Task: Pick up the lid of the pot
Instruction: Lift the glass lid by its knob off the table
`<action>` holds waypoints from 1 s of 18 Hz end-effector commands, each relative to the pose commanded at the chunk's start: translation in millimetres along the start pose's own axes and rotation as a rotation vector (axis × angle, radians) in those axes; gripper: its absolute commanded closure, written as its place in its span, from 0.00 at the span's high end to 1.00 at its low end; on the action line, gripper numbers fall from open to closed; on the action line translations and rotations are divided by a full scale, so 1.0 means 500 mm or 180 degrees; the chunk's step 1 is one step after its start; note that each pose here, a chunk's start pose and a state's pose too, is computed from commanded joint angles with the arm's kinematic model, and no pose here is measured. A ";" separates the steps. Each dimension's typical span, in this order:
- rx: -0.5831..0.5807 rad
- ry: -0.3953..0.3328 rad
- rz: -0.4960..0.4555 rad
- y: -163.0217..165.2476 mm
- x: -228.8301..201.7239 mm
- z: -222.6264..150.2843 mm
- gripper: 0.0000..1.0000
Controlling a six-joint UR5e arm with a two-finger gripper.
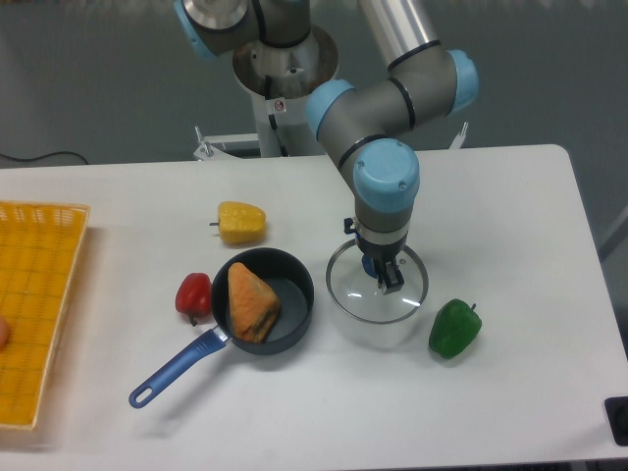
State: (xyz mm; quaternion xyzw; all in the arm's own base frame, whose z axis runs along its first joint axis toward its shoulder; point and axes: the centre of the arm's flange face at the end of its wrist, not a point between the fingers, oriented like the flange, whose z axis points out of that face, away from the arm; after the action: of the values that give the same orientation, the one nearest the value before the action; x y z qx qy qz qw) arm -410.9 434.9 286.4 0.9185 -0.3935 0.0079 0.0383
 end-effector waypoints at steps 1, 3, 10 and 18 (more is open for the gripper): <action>-0.0019 0.0004 0.0005 0.000 -0.001 -0.003 0.48; -0.0037 0.0017 0.0010 0.000 -0.002 -0.010 0.48; -0.0181 0.0049 0.0045 -0.003 -0.002 -0.016 0.48; -0.0182 0.0042 0.0011 -0.005 -0.004 -0.016 0.48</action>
State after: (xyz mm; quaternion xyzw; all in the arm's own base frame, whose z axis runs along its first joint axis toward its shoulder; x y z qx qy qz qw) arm -410.3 438.4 294.3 0.9163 -0.3948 0.0028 0.0672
